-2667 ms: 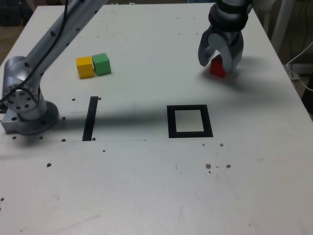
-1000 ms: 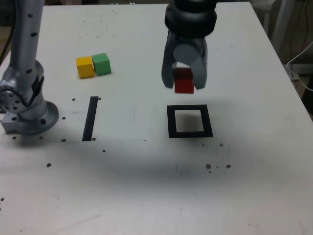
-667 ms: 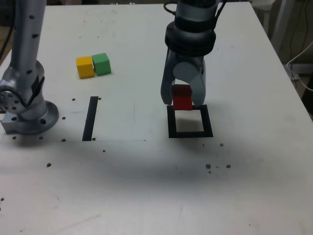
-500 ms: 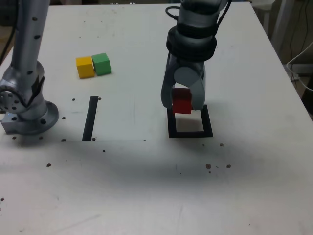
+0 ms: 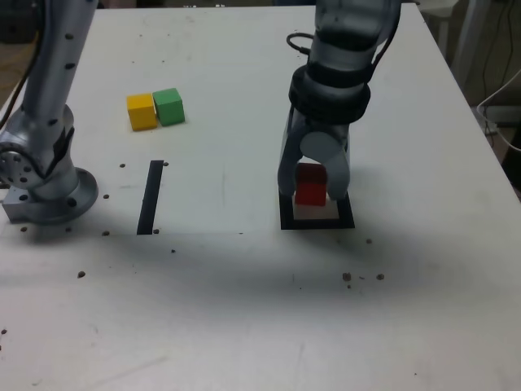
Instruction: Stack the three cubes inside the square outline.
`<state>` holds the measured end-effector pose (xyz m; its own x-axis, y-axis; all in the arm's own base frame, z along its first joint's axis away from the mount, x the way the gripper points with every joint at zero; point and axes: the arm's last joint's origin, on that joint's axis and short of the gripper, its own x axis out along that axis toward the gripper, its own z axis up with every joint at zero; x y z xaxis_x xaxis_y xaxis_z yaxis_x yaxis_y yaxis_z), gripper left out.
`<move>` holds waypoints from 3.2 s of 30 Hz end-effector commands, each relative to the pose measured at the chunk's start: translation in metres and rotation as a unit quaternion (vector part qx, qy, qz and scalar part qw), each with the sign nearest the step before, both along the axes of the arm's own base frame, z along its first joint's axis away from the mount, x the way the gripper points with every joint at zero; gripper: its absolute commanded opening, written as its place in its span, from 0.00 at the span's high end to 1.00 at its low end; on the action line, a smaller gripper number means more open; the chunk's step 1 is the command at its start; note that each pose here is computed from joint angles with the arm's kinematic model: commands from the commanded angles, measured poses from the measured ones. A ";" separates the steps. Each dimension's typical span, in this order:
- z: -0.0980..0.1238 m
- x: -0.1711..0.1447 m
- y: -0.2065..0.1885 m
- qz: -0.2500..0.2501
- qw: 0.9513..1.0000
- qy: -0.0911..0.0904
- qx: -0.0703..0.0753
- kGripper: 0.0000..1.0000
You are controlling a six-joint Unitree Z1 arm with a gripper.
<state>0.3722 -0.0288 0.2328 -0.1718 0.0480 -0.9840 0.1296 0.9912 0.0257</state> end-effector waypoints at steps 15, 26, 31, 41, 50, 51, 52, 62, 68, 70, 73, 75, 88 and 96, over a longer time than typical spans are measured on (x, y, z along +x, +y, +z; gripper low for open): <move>-0.012 0.004 0.003 0.005 1.000 0.005 0.003 0.60; -0.012 0.003 0.003 0.003 1.000 0.007 0.002 0.27; -0.012 0.002 0.003 0.003 1.000 0.013 0.005 0.12; 0.009 -0.008 0.007 -0.002 0.999 -0.013 0.035 0.01; 0.029 -0.037 0.011 0.022 0.999 -0.021 0.038 0.01; 0.032 -0.041 0.012 0.023 0.999 -0.021 0.040 0.00; 0.036 -0.045 0.014 0.022 0.999 -0.021 0.043 0.00; 0.060 -0.100 0.034 0.037 0.998 0.013 0.059 0.00; 0.064 -0.124 0.058 0.059 0.996 0.037 0.056 0.00; 0.063 -0.131 0.067 0.062 0.995 0.047 0.054 0.00; 0.062 -0.141 0.078 0.063 0.995 0.058 0.056 0.00; 0.061 -0.147 0.086 0.059 0.994 0.063 0.059 0.00; 0.059 -0.175 0.109 -0.050 0.991 0.068 0.104 0.00; 0.048 -0.197 0.110 -0.112 0.974 0.095 0.175 0.01</move>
